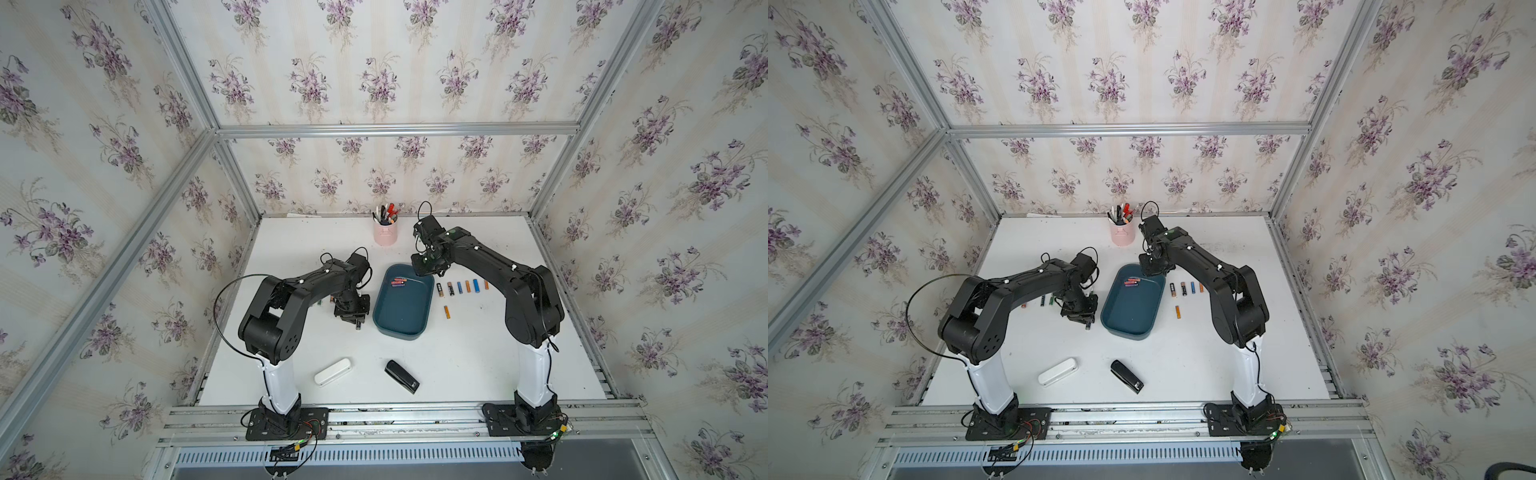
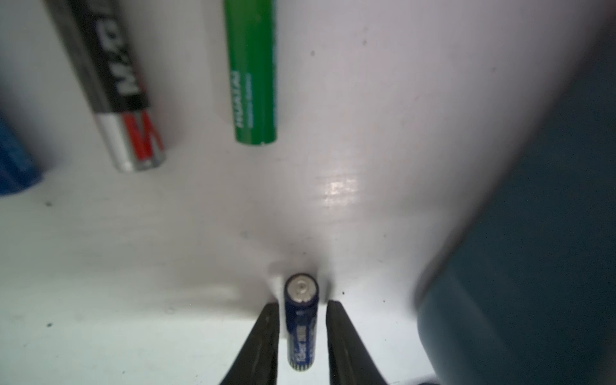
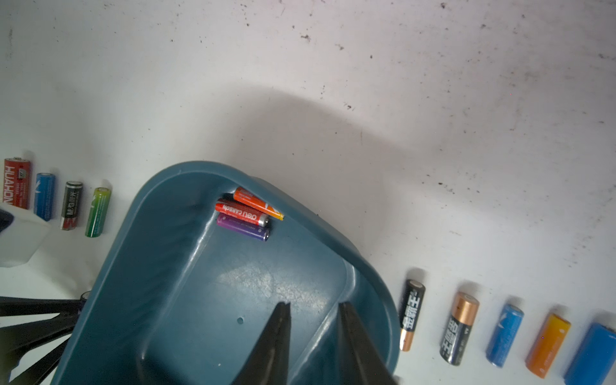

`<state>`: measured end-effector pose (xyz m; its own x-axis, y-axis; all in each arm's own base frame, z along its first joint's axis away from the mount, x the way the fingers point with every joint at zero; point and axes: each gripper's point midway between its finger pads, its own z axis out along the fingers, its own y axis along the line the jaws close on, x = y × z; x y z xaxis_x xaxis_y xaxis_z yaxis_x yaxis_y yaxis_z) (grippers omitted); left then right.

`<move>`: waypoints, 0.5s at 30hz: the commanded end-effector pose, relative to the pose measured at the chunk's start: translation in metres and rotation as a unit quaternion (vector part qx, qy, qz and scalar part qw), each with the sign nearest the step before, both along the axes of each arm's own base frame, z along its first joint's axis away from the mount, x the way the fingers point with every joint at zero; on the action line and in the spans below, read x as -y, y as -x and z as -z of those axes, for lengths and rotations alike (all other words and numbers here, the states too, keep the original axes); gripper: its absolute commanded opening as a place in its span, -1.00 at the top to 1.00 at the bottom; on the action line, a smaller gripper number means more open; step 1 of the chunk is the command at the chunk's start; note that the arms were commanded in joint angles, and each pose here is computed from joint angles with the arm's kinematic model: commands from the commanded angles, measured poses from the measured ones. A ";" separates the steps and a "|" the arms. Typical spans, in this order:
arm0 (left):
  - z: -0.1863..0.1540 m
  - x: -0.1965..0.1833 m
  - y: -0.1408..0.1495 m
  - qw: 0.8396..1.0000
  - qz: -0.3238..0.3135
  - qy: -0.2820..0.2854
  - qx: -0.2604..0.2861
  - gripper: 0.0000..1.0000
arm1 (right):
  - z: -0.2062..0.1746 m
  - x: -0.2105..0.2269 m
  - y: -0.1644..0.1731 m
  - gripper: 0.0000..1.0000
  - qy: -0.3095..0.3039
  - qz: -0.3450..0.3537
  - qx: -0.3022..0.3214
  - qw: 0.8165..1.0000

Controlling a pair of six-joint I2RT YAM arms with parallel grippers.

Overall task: Take the batteries out of the storage box
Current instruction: Place the battery at the center of the board.

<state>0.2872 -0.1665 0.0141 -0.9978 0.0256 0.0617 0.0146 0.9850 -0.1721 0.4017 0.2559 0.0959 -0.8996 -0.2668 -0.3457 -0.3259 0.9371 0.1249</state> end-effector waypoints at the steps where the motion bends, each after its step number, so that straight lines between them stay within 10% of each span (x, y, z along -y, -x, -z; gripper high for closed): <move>1: 0.001 -0.002 -0.002 1.000 0.002 -0.007 0.003 0.36 | -0.001 -0.001 0.003 0.40 -0.008 -0.012 0.004 1.000; 15: -0.024 0.000 -0.009 1.000 0.007 0.000 0.022 0.34 | 0.025 -0.048 0.019 0.30 -0.007 -0.094 0.006 0.995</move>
